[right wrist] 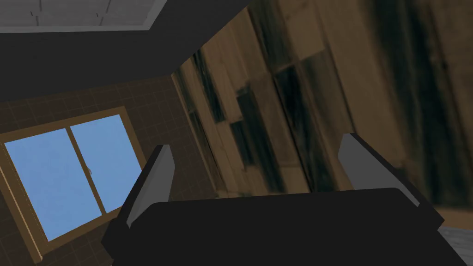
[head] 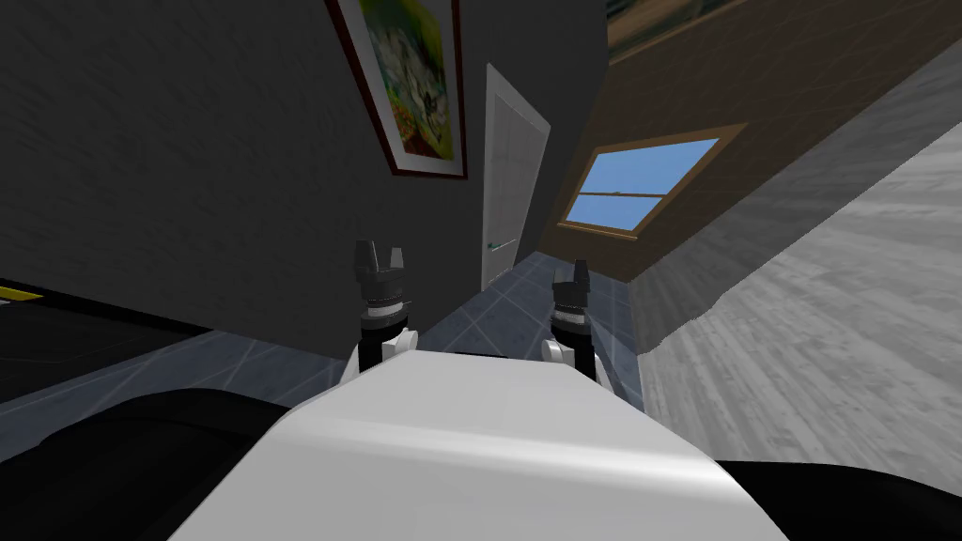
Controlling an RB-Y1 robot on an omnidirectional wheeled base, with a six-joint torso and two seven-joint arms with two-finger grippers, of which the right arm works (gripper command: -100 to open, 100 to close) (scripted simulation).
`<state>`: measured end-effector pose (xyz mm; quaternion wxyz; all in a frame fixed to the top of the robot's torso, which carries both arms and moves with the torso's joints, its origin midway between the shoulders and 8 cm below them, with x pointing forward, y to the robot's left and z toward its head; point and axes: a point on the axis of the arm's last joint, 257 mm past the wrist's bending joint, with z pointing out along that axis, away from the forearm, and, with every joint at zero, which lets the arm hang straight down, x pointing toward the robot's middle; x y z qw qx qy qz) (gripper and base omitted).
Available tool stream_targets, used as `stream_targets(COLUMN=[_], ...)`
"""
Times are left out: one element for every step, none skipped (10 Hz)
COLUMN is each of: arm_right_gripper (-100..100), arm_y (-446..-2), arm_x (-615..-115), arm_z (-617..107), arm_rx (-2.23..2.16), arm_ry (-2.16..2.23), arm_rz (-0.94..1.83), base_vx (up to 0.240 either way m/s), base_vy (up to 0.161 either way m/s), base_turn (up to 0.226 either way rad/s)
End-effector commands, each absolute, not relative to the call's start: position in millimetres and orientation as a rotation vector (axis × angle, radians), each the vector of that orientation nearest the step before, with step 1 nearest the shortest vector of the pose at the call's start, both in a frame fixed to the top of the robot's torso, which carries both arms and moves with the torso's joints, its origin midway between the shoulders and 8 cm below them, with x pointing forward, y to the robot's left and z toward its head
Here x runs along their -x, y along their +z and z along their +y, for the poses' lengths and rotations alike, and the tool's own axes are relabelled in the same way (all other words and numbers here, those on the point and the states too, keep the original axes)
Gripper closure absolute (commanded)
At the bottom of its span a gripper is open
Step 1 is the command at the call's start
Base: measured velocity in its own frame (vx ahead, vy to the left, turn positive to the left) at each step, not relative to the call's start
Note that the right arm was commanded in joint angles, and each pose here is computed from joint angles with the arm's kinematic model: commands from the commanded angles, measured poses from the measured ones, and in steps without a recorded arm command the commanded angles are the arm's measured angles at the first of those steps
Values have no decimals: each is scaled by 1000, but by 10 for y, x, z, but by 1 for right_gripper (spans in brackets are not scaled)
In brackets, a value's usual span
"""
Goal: Pull the door open
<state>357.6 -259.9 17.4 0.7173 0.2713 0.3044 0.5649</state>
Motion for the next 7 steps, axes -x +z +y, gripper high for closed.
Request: stream_targets(arm_right_gripper=[-100, -100, -100, -100, -100, -100, -100], arm_y=[78, 22, -34, -102, -183, -224, -308], arm_x=[-3637, -3671, -3704, -3743, -3789, -3811, -3856], arm_z=[-2569, -2552, -2535, -2516, -2493, -2482, -2458], arm_rx=[-608, -613, -618, -625, -633, -637, -645], arm_ry=[1265, 1274, 1282, 1292, 1303, 1308, 1320], arm_rz=[691, 700, 710, 721, 735, 741, 755], base_vx=[111, 123, 124, 125, 139, 125, 117], base_vy=[-98, -34, -16, -20, -41, -48, -33], base_turn=[70, 114, 89, 80, 120, 75, 77])
